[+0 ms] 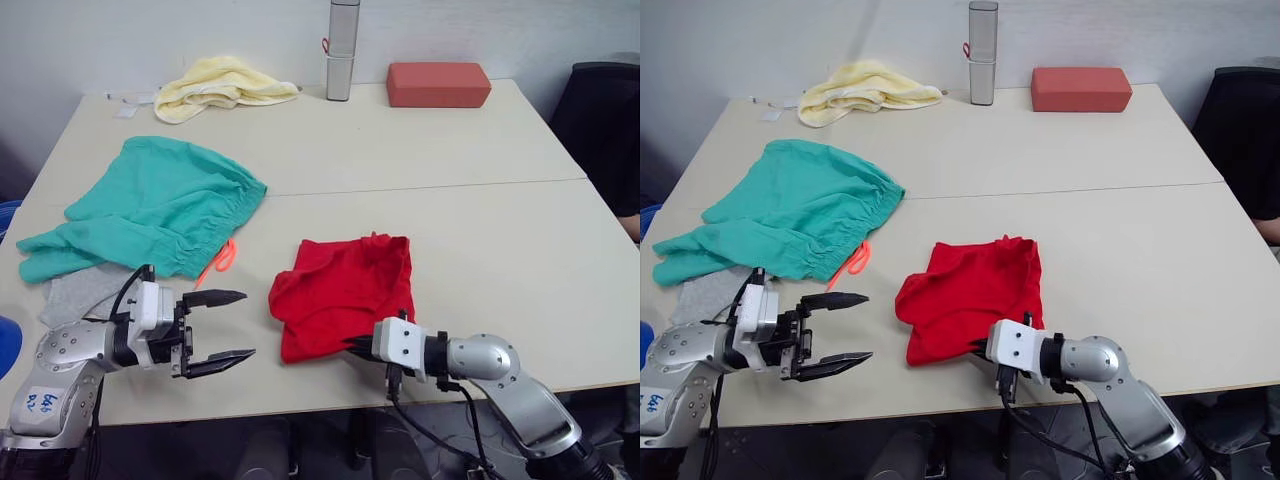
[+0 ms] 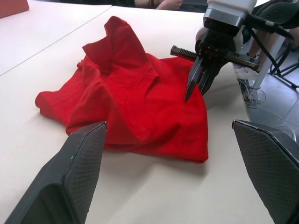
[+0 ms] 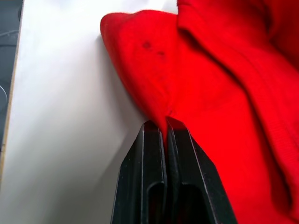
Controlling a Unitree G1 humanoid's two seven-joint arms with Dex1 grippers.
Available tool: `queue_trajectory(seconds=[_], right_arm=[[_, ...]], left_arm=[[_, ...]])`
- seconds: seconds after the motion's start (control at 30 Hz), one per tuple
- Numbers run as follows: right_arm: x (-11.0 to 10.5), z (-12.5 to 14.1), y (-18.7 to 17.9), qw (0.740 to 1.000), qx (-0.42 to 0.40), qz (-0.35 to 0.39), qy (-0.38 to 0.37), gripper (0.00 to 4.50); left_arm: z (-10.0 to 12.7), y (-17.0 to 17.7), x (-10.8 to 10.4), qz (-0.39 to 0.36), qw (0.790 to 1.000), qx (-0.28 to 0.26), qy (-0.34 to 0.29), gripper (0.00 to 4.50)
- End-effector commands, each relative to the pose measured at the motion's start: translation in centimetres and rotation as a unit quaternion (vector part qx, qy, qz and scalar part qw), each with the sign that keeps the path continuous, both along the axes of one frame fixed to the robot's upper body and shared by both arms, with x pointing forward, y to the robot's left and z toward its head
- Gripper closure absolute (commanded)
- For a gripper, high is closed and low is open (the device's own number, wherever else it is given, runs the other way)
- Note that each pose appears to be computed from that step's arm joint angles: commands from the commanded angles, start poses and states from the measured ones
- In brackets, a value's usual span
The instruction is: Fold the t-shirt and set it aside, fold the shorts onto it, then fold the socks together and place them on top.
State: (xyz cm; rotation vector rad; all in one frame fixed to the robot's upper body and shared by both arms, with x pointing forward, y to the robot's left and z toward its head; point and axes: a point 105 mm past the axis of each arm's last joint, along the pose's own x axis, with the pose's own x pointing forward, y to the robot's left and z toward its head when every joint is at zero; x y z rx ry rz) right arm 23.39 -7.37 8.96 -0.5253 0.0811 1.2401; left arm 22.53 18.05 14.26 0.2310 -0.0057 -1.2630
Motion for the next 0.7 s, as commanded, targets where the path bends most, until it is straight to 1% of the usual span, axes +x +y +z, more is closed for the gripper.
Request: queue_trajectory(seconds=[0.03, 0.13, 0.17, 0.23, 0.3, 0.33, 0.4, 0.43, 0.47, 0.57, 0.7], right_arm=[[-0.4, 1.3, -0.5, 0.999, 0.030, 0.017, -0.005, 3.86], [-1.3, 1.9, -0.7, 0.997, 0.061, 0.044, 0.026, 2.85], [-1.6, 2.7, -1.2, 0.994, 0.086, 0.061, 0.035, 2.48], [-2.1, 4.2, -2.2, 0.986, 0.126, 0.091, 0.064, 2.48], [-2.1, 5.2, -3.6, 0.982, 0.138, 0.097, 0.090, 2.48], [-1.9, 5.4, -4.2, 0.981, 0.138, 0.094, 0.095, 2.45], [-1.1, 5.7, -5.4, 0.984, 0.130, 0.081, 0.094, 2.85], [-0.4, 5.7, -6.0, 0.986, 0.125, 0.069, 0.088, 3.09], [0.5, 5.8, -6.8, 0.988, 0.120, 0.053, 0.079, 3.47], [2.8, 5.0, -8.5, 0.995, 0.084, 0.020, 0.053, 4.49], [4.5, 3.7, -9.3, 0.999, 0.022, 0.023, 0.027, 4.50]], left_arm=[[0.7, 0.0, -0.3, 0.002, 1.000, -0.004, -0.017, 0.00], [0.7, 0.1, -0.2, 0.005, 1.000, -0.007, -0.016, 0.00], [0.7, 0.3, 0.0, 0.011, 1.000, -0.008, -0.013, 0.00], [0.9, 0.6, 0.4, 0.019, 1.000, -0.004, -0.018, 0.00], [1.1, 0.9, 0.5, 0.020, 1.000, -0.004, -0.017, 0.00], [1.1, 1.2, 0.6, 0.023, 1.000, -0.003, -0.015, 0.19], [0.8, 1.7, 0.8, 0.032, 0.999, 0.010, -0.002, 0.60], [0.6, 2.0, 0.8, 0.032, 0.999, 0.023, -0.001, 0.91], [0.3, 2.3, 0.9, 0.034, 0.999, 0.040, -0.004, 1.27], [-0.5, 2.8, 1.8, 0.048, 0.997, 0.062, -0.011, 2.20], [-1.9, 2.0, 2.6, 0.033, 0.995, 0.090, -0.018, 3.48]])
